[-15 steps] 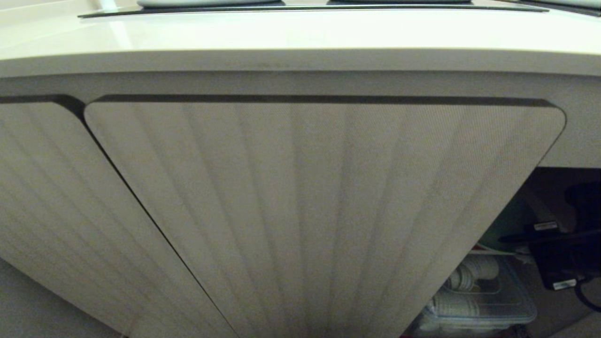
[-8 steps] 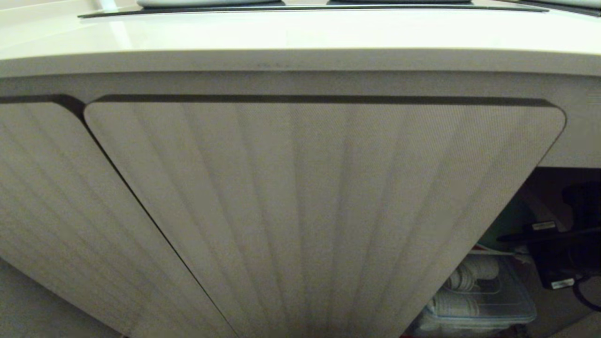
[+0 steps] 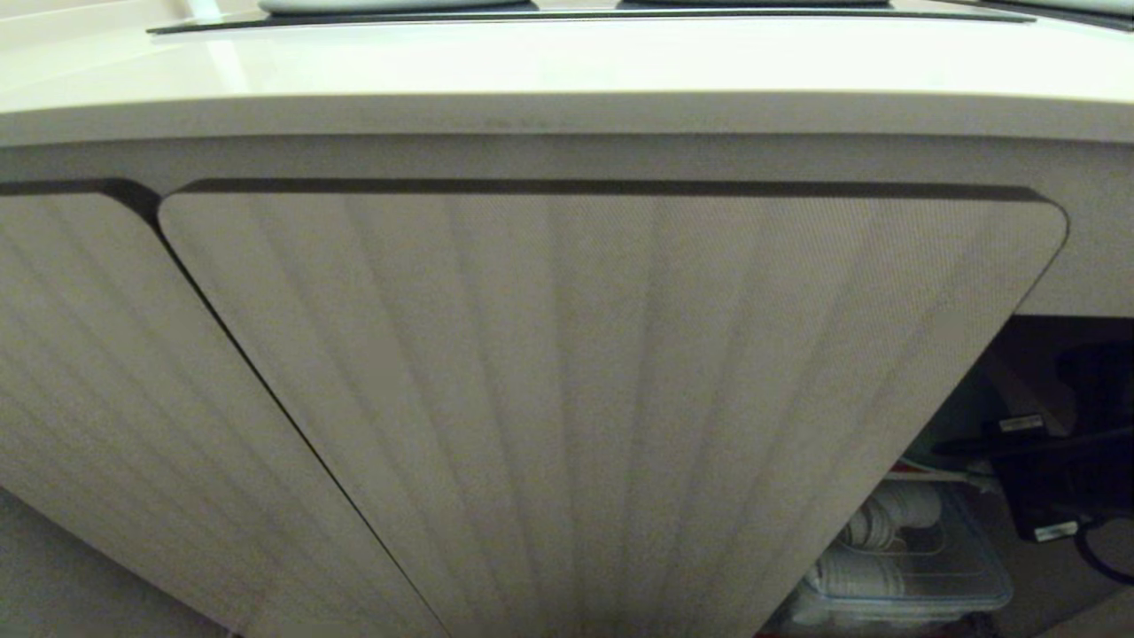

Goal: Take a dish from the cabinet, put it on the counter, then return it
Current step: Put it back into the cabinet

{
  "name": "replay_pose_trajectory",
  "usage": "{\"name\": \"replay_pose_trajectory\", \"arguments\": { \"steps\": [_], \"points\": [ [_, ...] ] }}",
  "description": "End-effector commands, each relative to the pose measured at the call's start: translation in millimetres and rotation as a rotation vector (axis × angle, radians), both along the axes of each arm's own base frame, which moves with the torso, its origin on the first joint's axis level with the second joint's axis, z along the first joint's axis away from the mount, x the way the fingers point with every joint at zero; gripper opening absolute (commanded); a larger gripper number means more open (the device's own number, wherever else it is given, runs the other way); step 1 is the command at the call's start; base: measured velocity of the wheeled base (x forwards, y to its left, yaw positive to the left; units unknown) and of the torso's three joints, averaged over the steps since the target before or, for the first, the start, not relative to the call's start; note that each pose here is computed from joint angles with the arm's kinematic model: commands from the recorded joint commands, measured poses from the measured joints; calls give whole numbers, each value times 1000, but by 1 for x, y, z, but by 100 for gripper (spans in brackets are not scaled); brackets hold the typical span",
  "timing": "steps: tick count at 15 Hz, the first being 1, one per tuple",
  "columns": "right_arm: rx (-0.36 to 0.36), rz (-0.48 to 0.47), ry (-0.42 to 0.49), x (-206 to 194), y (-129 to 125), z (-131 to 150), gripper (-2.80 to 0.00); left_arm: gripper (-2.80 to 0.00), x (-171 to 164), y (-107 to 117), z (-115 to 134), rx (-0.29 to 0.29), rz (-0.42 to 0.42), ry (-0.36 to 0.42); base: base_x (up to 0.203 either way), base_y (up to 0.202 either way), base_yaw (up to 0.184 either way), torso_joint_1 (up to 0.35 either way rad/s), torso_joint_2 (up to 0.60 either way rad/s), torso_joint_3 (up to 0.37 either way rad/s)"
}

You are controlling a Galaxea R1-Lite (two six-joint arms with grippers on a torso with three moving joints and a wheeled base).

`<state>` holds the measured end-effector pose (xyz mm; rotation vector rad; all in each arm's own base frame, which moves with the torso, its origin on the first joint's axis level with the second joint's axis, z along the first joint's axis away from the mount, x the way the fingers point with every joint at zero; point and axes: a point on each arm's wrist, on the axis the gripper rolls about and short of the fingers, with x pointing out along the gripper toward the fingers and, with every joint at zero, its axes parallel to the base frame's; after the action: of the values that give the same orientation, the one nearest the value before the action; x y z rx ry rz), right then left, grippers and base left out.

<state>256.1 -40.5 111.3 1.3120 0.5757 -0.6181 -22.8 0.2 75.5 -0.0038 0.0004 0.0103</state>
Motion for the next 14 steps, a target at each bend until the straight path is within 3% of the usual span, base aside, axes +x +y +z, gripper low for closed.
{"name": "replay_pose_trajectory", "arguments": {
  "steps": [1,14],
  "points": [
    [0,-13,11,1,0,-3,-280,-280,0,0,0,-1,0,0,0,0,0,0,0,0],
    [0,-14,20,1,0,-5,-280,-280,0,0,0,-1,0,0,0,0,0,0,0,0]
  ]
}}
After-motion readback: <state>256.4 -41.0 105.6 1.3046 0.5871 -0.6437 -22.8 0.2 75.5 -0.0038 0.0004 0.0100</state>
